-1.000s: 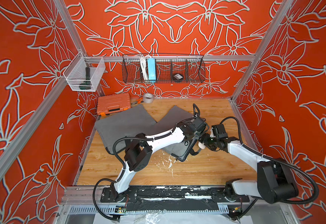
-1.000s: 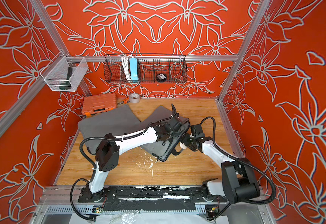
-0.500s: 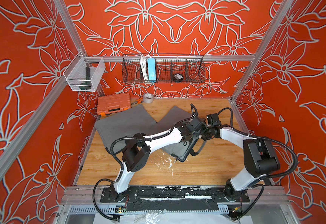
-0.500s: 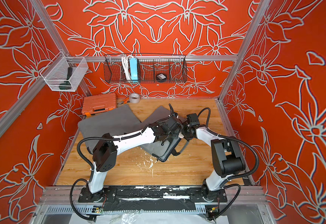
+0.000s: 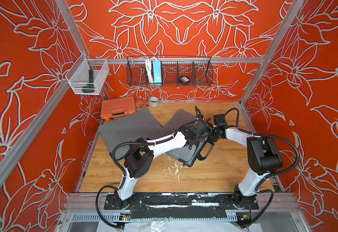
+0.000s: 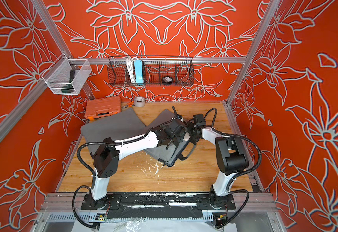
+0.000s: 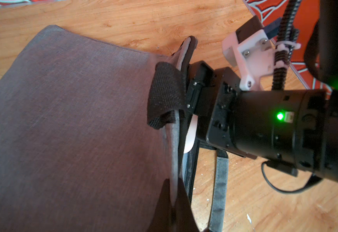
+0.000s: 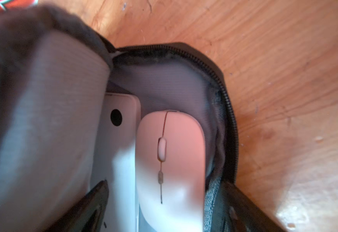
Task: Put the mouse into the laptop bag
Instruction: Close the zippered laptop bag at the center of the board.
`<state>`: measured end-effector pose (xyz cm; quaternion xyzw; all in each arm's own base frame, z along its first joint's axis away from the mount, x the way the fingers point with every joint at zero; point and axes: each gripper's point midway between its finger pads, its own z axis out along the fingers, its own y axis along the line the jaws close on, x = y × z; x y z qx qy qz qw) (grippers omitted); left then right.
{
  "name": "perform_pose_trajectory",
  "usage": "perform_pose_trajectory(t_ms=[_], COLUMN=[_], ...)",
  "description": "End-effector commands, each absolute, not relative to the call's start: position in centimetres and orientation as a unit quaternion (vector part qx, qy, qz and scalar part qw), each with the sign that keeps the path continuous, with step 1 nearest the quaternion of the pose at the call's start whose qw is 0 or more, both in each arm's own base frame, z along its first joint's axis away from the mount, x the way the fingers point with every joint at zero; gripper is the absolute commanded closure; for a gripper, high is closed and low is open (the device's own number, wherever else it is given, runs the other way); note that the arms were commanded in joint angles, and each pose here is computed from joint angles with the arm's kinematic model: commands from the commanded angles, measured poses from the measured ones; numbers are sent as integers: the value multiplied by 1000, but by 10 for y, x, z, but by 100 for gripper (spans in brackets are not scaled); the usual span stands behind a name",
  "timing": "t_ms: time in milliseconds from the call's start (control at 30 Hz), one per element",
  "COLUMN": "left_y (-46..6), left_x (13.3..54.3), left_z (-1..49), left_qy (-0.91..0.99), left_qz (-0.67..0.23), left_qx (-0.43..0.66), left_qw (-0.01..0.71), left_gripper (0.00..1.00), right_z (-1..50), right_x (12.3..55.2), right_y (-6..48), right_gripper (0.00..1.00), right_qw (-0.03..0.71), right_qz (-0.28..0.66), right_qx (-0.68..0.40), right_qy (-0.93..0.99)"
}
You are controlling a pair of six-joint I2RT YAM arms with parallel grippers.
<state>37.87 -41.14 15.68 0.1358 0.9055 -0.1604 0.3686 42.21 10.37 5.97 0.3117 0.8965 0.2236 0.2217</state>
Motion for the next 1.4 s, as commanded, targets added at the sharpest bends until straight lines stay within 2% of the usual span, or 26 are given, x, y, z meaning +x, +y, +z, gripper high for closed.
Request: perform_pose_trajectory(t_ms=[0, 133, 233, 400, 667, 833, 1067, 1167, 1367], left_y=[-411, -405, -403, -398, -398, -397, -398, -398, -393], left_x=[370, 373, 374, 375, 375, 375, 374, 374, 373], left_z=[172, 173, 174, 177, 180, 179, 179, 178, 180], left_qy=[904, 904, 904, 903, 902, 902, 902, 902, 900], left_qz=[-186, -187, -193, -186, -192, -192, -197, -198, -195], left_qx=[133, 125, 122, 120, 120, 120, 121, 122, 114], left_qw=[361, 363, 361, 367, 368, 368, 366, 364, 371], left_gripper=[100, 100, 100, 100, 100, 100, 100, 100, 100], right_z=[90, 84, 80, 60, 43, 28, 21, 22, 39], right_x=[425, 390, 372, 357, 361, 368, 380, 379, 365], right_y=[103, 96, 107, 126, 141, 132, 120, 115, 111], right_gripper=[26, 47, 64, 77, 78, 81, 80, 73, 49], right_qw=[271, 266, 262, 223, 197, 196, 201, 202, 213], right_qz=[231, 225, 263, 307, 333, 296, 250, 235, 234], right_qx=[285, 282, 262, 247, 240, 257, 265, 265, 262], right_qy=[890, 894, 891, 892, 891, 899, 909, 913, 912])
